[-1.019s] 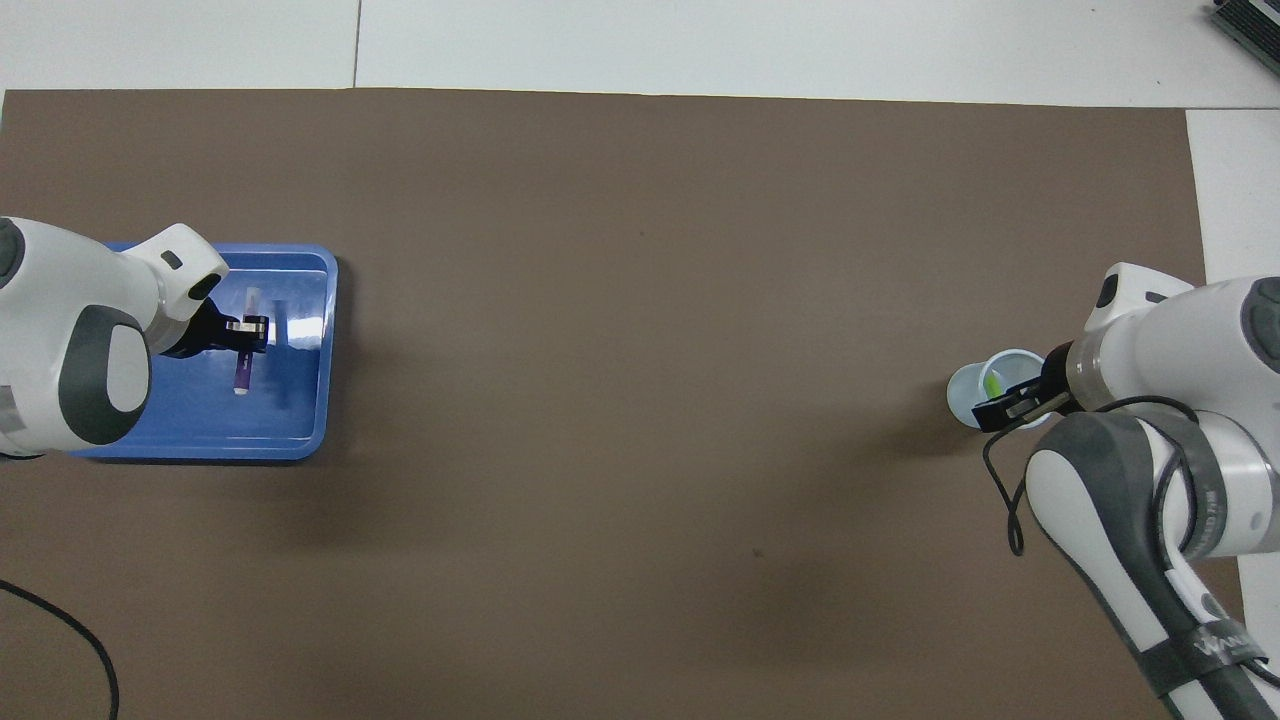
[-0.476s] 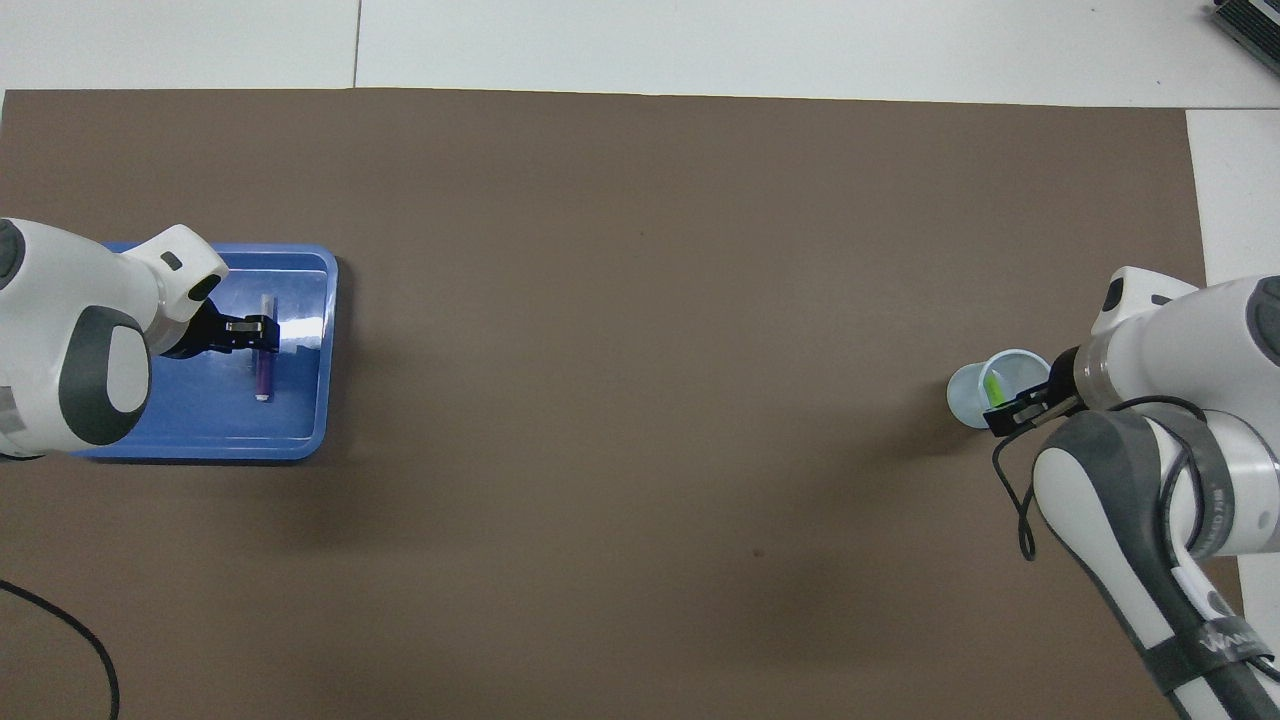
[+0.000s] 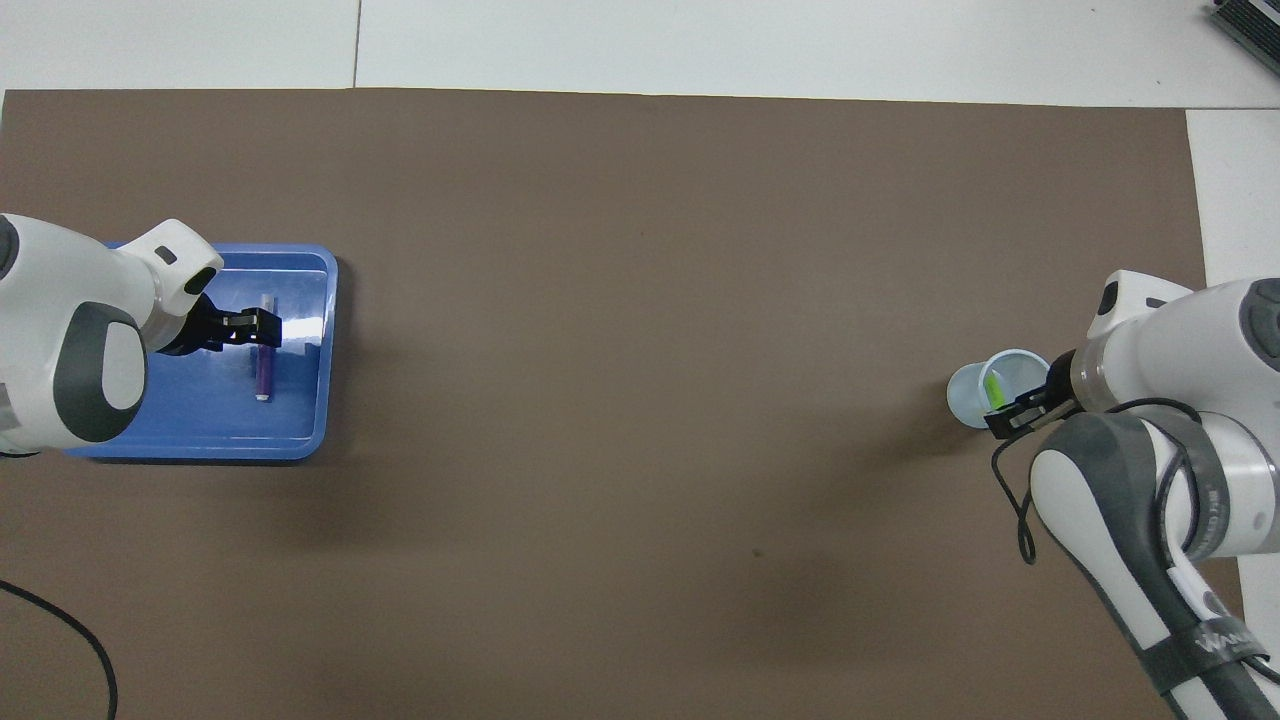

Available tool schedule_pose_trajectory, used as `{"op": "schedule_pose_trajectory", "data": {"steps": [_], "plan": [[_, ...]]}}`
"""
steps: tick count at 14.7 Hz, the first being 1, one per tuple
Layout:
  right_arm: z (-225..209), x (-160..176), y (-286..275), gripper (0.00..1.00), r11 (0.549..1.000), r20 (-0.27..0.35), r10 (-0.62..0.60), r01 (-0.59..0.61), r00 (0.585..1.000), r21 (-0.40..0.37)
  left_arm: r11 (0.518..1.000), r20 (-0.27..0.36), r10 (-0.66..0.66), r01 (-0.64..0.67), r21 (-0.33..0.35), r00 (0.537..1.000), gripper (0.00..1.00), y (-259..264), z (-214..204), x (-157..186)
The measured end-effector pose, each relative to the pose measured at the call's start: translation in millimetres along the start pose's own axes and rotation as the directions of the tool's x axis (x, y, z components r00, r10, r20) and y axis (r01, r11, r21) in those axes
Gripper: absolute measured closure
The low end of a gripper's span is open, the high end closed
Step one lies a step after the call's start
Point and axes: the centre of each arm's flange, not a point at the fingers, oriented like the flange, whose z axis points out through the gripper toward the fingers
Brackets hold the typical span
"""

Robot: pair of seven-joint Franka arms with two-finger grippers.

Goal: Right arm passes pens to left for tray arrangement
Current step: 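Open the left gripper to release the pen in the tray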

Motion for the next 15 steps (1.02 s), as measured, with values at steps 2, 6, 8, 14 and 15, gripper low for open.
{"op": "schedule_pose_trajectory", "data": {"steps": [2,6,8,14,15], "plan": [[1,0,-1,0.39,1.000,0.003,-0.011,0.011,1.000,0.001,0.997,0.001,-0.074,0.074,-0.001,0.997,0.01,4,-7,2],[3,-1,-1,0.50,1.000,0.005,-0.028,0.028,1.000,0.003,0.979,0.025,-0.204,0.204,0.003,0.979,0.00,14,-30,1],[3,-1,-1,0.60,1.000,0.006,-0.030,0.030,1.000,0.003,0.966,0.056,-0.259,0.259,0.014,0.964,0.00,22,-45,-2],[3,-1,-1,0.89,0.999,0.006,-0.036,0.036,0.999,0.003,0.897,0.125,-0.441,0.442,0.021,0.889,0.00,66,-66,-18],[3,-1,-1,0.93,0.999,0.006,-0.036,0.036,0.999,0.003,0.881,0.128,-0.471,0.472,0.020,0.873,0.00,76,-70,-20]]}}
